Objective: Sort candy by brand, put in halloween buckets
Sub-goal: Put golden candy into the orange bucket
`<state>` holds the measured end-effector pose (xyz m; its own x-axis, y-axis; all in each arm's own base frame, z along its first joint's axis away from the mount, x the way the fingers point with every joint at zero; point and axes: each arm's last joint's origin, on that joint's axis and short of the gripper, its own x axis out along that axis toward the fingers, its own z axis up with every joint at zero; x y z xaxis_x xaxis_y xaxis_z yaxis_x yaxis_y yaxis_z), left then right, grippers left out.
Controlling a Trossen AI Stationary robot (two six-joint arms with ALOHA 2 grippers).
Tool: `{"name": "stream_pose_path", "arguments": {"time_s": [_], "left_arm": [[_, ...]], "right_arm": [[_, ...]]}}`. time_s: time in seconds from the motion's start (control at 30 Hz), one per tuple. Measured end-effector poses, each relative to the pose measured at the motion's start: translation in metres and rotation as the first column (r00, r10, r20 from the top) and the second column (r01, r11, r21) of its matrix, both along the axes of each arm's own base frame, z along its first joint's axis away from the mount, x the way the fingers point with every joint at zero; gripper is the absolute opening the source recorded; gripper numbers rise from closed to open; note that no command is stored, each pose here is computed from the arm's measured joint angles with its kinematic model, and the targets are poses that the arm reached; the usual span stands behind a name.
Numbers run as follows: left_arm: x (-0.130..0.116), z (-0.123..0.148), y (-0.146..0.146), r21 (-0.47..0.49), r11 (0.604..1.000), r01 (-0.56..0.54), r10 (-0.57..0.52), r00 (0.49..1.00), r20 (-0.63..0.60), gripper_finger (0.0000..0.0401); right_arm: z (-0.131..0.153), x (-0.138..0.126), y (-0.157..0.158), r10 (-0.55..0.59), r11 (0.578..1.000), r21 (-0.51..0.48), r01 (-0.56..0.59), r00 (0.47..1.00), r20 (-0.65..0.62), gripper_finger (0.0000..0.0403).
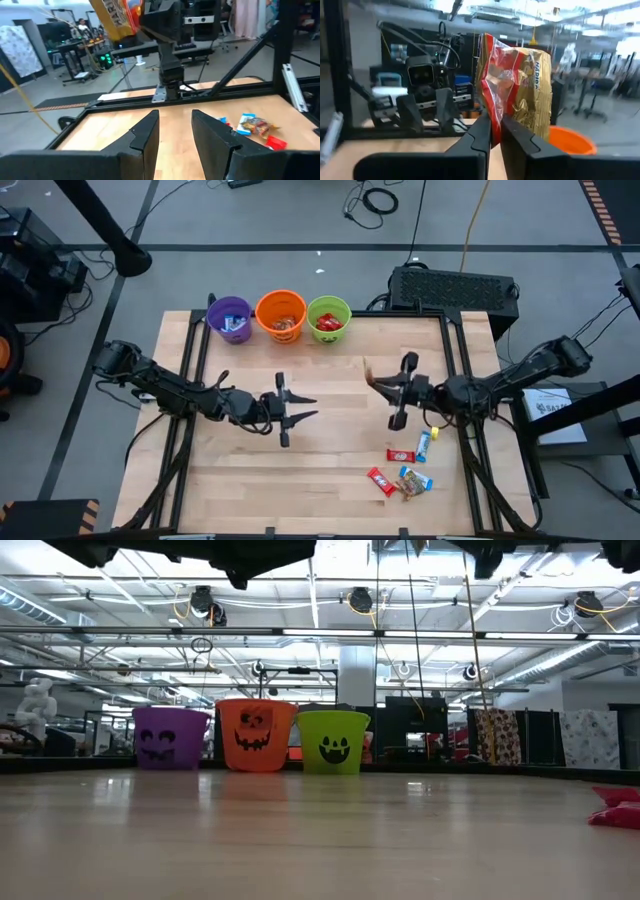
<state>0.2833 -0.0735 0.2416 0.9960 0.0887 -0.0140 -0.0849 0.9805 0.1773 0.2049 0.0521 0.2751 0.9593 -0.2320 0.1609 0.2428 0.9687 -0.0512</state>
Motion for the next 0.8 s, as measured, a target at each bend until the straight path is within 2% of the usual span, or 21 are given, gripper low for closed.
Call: {"name": "stream_pose_path", "arguments": {"time_s": [0.07,0.17,0.27,0.33,0.43,0.53,0.63,0.73,0.8], "left_arm": [[-0.001,0.001,0.001,0.002,1.0,-0.02,0.02,1.0,-0.002,0.0123],[-0.007,0.009,0.003,-0.009,0.998,-0.056,0.056,0.998,0.007,0.0123],[-0.019,0.019,0.007,-0.06,0.992,-0.111,0.111,0.994,-0.01,0.0123],[-0.029,0.027,0.011,-0.12,0.981,-0.151,0.149,0.989,-0.02,0.0123],[-0.044,0.032,0.018,-0.169,0.963,-0.209,0.197,0.977,-0.082,0.0123],[-0.057,0.032,0.024,-0.207,0.938,-0.279,0.251,0.956,-0.15,0.0123],[-0.064,0.032,0.029,-0.223,0.925,-0.306,0.267,0.945,-0.189,0.0123],[-0.065,0.03,0.03,-0.21,0.925,-0.316,0.273,0.939,-0.21,0.0123],[-0.065,0.03,0.03,-0.194,0.929,-0.314,0.273,0.939,-0.21,0.0123]], "right_arm": [[-0.002,0.002,-0.004,-0.008,0.998,0.066,0.008,1.0,-0.003,0.0027],[-0.012,0.007,-0.009,-0.031,0.995,0.088,0.038,0.997,-0.075,0.0027],[-0.027,0.017,-0.018,-0.107,0.98,0.152,0.127,0.985,-0.137,0.0027],[-0.027,0.028,-0.032,-0.186,0.969,0.131,0.208,0.969,-0.163,0.0027],[0.0,0.053,-0.064,-0.27,0.959,0.049,0.279,0.953,-0.137,0.0027],[0.039,0.081,-0.104,-0.267,0.963,-0.014,0.268,0.954,-0.133,0.0027],[0.067,0.106,-0.147,-0.179,0.984,-0.021,0.178,0.969,-0.168,0.0027],[0.077,0.133,-0.183,-0.097,0.995,0.011,0.102,0.972,-0.213,0.0027],[0.071,0.152,-0.203,-0.083,0.995,0.035,0.094,0.965,-0.248,0.0027]]}}
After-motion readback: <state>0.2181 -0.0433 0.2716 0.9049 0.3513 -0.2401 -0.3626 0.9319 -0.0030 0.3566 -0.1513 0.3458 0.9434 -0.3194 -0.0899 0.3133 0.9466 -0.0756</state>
